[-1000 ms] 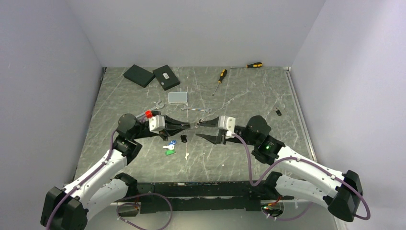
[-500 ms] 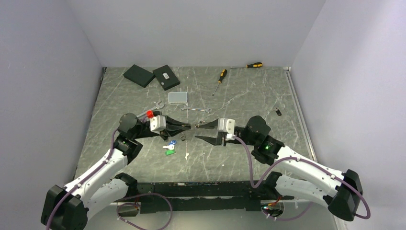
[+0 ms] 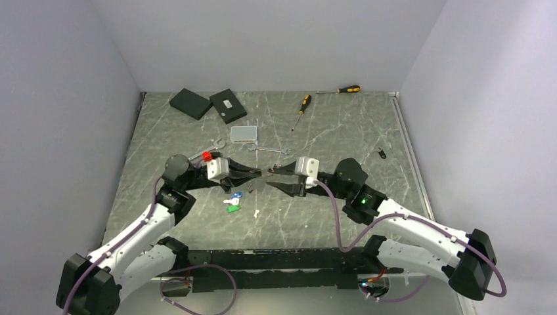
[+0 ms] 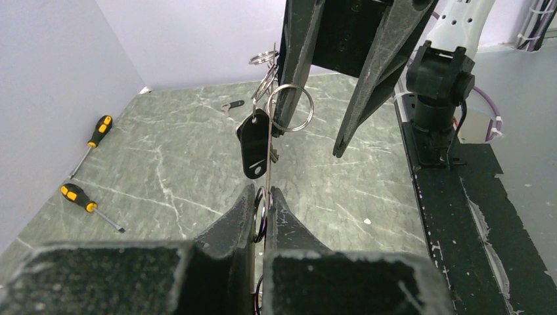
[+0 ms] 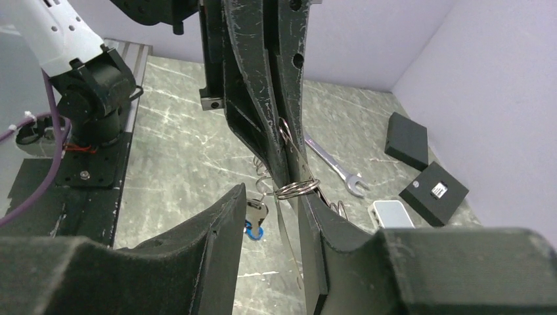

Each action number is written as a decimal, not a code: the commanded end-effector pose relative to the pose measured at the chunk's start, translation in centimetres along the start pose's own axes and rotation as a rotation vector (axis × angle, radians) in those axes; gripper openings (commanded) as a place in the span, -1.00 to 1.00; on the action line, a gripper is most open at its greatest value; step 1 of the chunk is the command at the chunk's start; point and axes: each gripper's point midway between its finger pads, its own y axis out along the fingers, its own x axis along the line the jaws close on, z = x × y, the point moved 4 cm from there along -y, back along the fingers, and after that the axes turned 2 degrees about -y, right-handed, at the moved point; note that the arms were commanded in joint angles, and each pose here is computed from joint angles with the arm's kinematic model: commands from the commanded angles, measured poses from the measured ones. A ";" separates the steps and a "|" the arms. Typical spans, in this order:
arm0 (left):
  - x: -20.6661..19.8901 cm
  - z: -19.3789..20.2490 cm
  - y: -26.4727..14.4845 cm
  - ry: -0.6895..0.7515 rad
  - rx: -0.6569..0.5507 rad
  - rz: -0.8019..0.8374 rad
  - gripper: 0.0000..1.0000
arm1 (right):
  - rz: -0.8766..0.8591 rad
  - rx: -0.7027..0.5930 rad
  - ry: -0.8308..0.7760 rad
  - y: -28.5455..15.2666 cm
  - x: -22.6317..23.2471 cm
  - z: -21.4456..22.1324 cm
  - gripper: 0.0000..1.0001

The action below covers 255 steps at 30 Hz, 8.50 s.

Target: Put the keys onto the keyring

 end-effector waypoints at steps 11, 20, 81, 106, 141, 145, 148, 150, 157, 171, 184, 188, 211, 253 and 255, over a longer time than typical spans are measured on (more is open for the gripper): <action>-0.2 -1.3 -0.2 0.094 -0.022 -0.004 -1.00 | 0.162 -0.040 0.086 0.6 -2.7 -2.1 -0.37; -0.5 -1.2 -0.1 0.110 -0.009 0.009 -1.00 | 0.209 -0.044 0.077 0.7 -3.6 -2.3 -0.37; -6.6 -2.2 -1.6 0.310 0.113 0.368 -0.22 | 0.047 -0.152 -0.222 0.1 -0.6 -0.9 -1.00; -3.3 -4.5 0.9 0.297 0.057 0.245 -0.59 | 0.053 -0.095 -0.320 -0.2 0.0 -0.4 -1.00; -2.7 -1.1 1.7 0.279 0.099 0.236 -0.67 | -0.038 -0.133 -0.260 1.6 0.5 -1.9 -1.00; -2.8 -1.0 1.7 0.282 0.105 0.234 -0.71 | -0.050 -0.139 -0.259 1.9 0.6 -2.1 -1.00; -2.8 -0.8 1.6 0.283 0.111 0.232 -0.72 | -0.061 -0.149 -0.257 2.1 0.7 -2.2 -1.00; -2.8 -0.8 1.6 0.283 0.113 0.230 -0.75 | -0.073 -0.150 -0.251 2.2 0.8 -2.3 -1.00; -1.8 -0.7 1.4 0.272 0.145 0.141 -1.00 | -0.149 -0.119 -0.220 2.7 1.8 -1.6 -1.00; -0.8 -0.3 1.1 0.262 0.182 0.058 -1.00 | -0.156 -0.009 -0.199 1.5 2.2 0.1 -0.01; 1.9 0.1 0.9 0.090 0.227 -0.187 -1.00 | 0.072 0.101 -0.182 1.4 -1.2 0.6 -0.02; 2.1 0.4 0.5 0.058 0.253 -0.231 -1.00 | 0.133 0.164 -0.173 1.8 -2.4 1.4 0.03; 0.9 0.4 0.2 0.111 0.215 -0.175 -1.00 | 0.060 0.287 -0.163 3.1 -2.9 3.9 -0.16; 9.9 0.6 -16.7 -0.311 0.516 -1.559 0.78 | -0.253 0.461 0.222 11.0 2.7 18.1 0.25; 9.8 0.1 -17.1 -0.293 0.493 -1.576 0.79 | -0.115 0.482 0.217 11.3 0.4 18.5 0.27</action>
